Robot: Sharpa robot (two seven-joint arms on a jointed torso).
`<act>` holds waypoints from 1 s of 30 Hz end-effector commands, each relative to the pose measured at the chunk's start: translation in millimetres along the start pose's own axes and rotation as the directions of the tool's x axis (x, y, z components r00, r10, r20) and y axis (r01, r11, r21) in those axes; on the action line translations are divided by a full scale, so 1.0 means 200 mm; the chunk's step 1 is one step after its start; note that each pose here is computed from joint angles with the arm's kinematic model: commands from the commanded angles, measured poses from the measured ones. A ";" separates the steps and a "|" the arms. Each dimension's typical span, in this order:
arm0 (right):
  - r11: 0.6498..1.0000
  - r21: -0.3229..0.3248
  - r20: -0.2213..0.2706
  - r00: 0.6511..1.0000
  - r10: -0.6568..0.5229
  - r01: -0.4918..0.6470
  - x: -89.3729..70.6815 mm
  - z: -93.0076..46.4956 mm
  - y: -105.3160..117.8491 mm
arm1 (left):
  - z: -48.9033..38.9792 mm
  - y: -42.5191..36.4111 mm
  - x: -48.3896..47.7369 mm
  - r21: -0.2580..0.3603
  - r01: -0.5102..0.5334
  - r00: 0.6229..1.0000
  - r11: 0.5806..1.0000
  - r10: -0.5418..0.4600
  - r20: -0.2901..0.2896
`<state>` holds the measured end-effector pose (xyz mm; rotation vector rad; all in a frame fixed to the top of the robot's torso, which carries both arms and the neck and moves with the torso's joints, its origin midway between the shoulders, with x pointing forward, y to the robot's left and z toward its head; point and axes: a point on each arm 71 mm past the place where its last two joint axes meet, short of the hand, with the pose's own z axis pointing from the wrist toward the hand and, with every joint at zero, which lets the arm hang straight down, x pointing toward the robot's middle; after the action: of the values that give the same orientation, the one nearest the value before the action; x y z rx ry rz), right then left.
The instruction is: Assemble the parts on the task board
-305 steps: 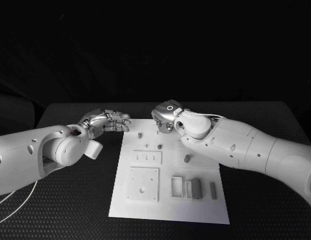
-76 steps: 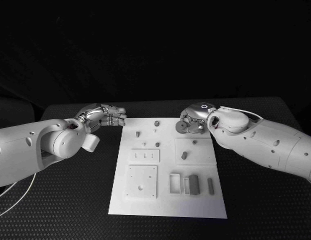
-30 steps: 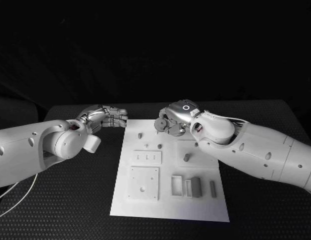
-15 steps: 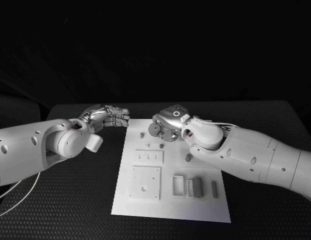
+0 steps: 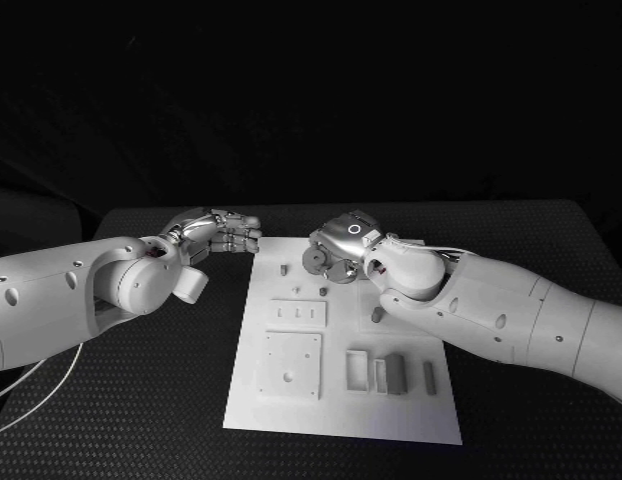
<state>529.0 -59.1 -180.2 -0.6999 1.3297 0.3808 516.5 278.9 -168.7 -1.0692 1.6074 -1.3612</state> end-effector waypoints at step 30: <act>1.000 0.013 0.002 1.000 -0.020 0.020 0.05 0.03 -0.01 | 0.007 -0.009 0.022 0.008 0.007 1.000 1.000 -0.007 -0.022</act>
<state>536.8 -58.5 -188.5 -0.6910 1.3378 0.3571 516.7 276.9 -168.7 -1.0673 1.6103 -1.3643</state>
